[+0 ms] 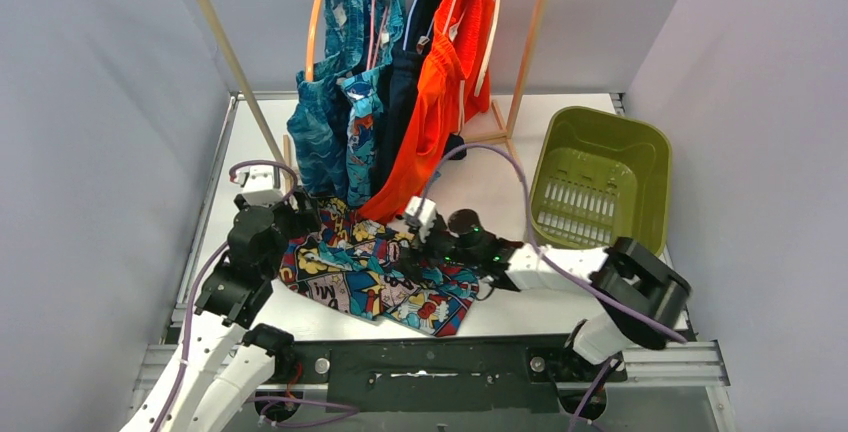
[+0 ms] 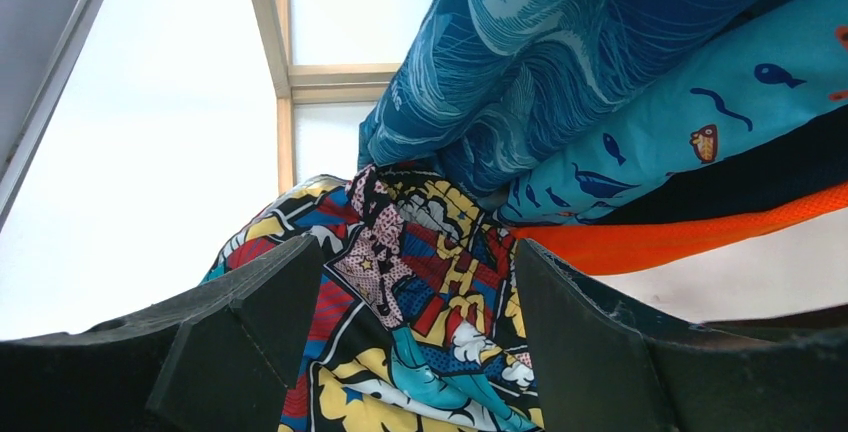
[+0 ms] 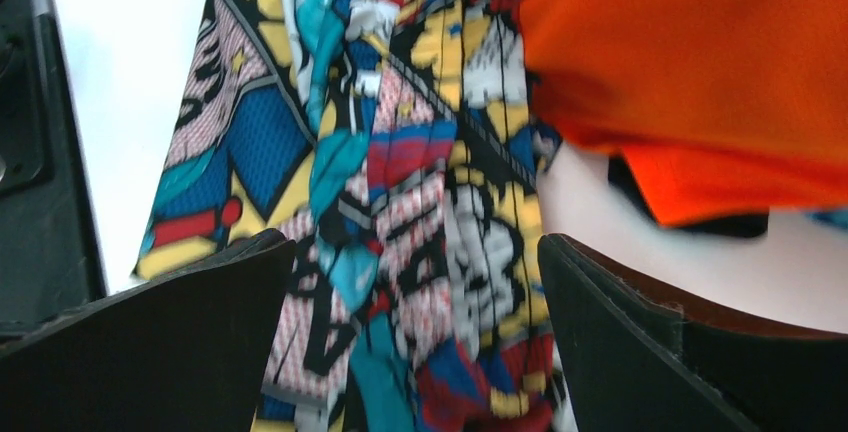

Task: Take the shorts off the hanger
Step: Adjust the shorts at the center of the board.

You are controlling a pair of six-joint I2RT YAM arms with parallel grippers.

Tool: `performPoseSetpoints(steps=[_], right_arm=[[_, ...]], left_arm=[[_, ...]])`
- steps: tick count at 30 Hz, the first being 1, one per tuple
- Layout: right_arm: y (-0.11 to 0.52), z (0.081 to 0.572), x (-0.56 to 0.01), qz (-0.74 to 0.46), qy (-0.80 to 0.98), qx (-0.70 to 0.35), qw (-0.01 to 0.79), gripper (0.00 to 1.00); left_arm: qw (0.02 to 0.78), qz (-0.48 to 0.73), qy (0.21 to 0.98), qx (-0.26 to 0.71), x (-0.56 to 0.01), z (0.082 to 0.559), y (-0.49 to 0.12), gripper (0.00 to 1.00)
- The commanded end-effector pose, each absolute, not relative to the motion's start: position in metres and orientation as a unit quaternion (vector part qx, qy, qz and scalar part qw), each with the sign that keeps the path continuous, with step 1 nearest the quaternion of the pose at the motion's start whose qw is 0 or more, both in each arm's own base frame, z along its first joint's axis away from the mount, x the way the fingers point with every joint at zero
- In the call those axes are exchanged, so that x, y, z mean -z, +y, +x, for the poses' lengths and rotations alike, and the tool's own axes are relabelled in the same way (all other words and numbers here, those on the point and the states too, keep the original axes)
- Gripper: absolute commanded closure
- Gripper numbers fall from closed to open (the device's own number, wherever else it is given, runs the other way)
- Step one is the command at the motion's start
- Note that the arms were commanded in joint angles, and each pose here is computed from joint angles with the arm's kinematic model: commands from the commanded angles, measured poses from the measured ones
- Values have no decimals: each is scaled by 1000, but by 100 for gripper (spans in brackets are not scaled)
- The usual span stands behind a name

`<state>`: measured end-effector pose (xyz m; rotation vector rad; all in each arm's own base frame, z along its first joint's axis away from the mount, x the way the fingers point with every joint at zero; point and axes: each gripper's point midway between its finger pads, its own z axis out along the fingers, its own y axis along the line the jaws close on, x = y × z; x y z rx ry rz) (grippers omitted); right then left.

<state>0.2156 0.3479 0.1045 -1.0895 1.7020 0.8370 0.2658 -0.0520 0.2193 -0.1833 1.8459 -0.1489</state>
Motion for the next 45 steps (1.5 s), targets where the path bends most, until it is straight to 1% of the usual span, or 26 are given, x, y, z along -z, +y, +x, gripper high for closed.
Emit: performPoseSetpoints(steps=[1,6,8,10,14,17,19,21,23,25,27,28,30,32,35,40,45], right_arm=[[396,253,-152,-429,638,-309,560,2],[420,258,-129,-428,654,-320,535,2],[424,264,-117,-422,661,-312,536,2],[424,272,-98,-411,674,-299,536,2],[432,272,-53,-425,695,-295,500,2],[429,269,-38,-439,692,-291,493,1],[424,261,-38,-466,685,-286,481,12],[414,257,-42,-481,683,-276,475,36],[404,254,-48,-490,680,-278,470,63],[395,252,-63,-491,673,-291,471,82],[387,246,-75,-499,668,-291,469,93],[384,244,-83,-503,664,-290,471,97],[376,238,-100,-505,662,-287,473,99],[368,230,-121,-503,658,-286,482,100],[350,222,-158,-486,647,-278,518,100],[298,220,-213,-412,647,-239,595,100],[251,223,-247,-332,660,-201,644,100]], left_arm=[[625,-99,771,70,-236,269,-46,30],[630,-107,766,68,-239,269,-41,30],[632,-110,764,69,-240,269,-40,30],[633,-111,763,70,-240,270,-39,30],[632,-112,764,69,-239,271,-38,30],[632,-113,763,69,-239,271,-37,30],[632,-114,763,68,-239,270,-37,30],[632,-114,763,68,-238,270,-36,30],[634,-114,762,70,-240,270,-37,30],[636,-114,760,72,-242,269,-36,30],[640,-115,756,74,-244,267,-36,30],[642,-115,754,76,-244,267,-36,30],[645,-115,751,81,-246,266,-37,30],[647,-114,749,84,-247,267,-37,30],[645,-114,750,88,-247,270,-37,30],[645,-121,750,84,-247,270,-33,30],[647,-124,748,84,-246,272,-32,30]])
